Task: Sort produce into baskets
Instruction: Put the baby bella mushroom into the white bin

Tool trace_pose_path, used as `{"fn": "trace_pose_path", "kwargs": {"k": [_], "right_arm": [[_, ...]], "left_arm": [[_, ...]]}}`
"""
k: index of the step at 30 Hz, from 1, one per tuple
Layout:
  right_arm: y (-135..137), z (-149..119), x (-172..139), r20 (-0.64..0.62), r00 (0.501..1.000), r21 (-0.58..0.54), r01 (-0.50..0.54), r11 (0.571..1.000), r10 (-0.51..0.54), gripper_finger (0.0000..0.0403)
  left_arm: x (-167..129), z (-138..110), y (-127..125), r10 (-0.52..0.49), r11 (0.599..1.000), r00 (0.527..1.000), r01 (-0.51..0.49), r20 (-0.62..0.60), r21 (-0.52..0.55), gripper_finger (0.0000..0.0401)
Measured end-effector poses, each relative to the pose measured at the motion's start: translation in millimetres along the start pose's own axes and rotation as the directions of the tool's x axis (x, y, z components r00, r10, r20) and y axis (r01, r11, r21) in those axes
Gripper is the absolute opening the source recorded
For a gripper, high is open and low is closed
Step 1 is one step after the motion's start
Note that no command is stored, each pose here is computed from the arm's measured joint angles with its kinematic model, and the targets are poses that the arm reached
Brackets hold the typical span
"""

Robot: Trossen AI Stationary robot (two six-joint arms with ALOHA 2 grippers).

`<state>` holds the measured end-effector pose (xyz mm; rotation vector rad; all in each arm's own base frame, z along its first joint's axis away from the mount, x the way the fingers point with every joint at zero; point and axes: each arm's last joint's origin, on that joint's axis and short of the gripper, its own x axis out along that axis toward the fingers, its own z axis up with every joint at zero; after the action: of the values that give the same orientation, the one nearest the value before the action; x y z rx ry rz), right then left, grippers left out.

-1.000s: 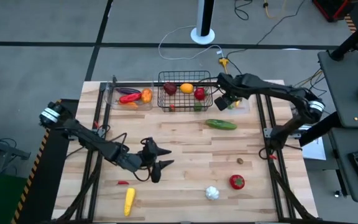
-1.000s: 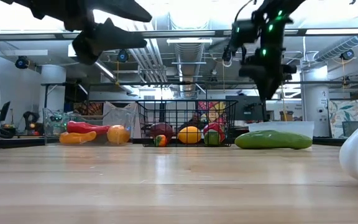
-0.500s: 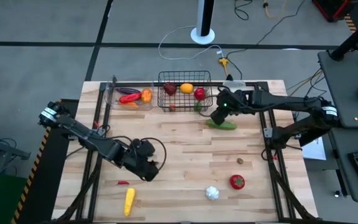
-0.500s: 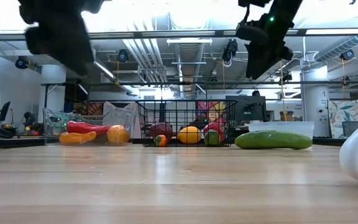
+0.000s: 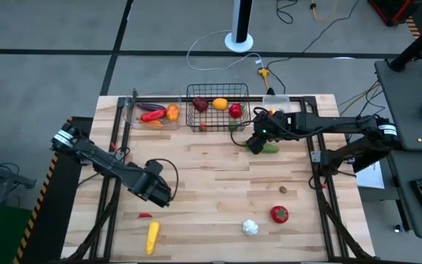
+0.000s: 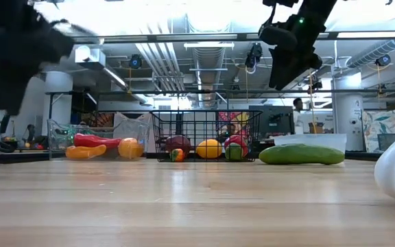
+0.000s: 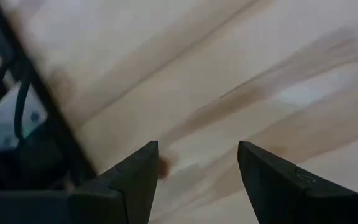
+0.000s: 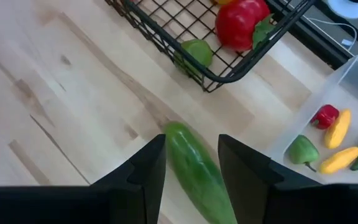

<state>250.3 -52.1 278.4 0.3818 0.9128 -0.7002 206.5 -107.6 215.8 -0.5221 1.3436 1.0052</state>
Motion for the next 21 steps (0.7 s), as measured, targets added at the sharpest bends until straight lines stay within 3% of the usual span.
{"fn": "trace_pose_path", "kwargs": {"k": [7,21], "right_arm": [[0.7,1.1,0.1,0.012,1.0,0.005,-0.007,1.0,0.007,0.0141],[0.6,-0.3,2.1,0.011,1.0,0.005,-0.007,1.0,0.007,0.0142]], "left_arm": [[35.5,-12.5,11.0,0.098,0.994,0.985,-0.105,-0.144,-0.037,0.0201],[68.1,-22.8,20.1,0.106,0.992,0.967,-0.119,-0.233,-0.041,0.0201]]}}
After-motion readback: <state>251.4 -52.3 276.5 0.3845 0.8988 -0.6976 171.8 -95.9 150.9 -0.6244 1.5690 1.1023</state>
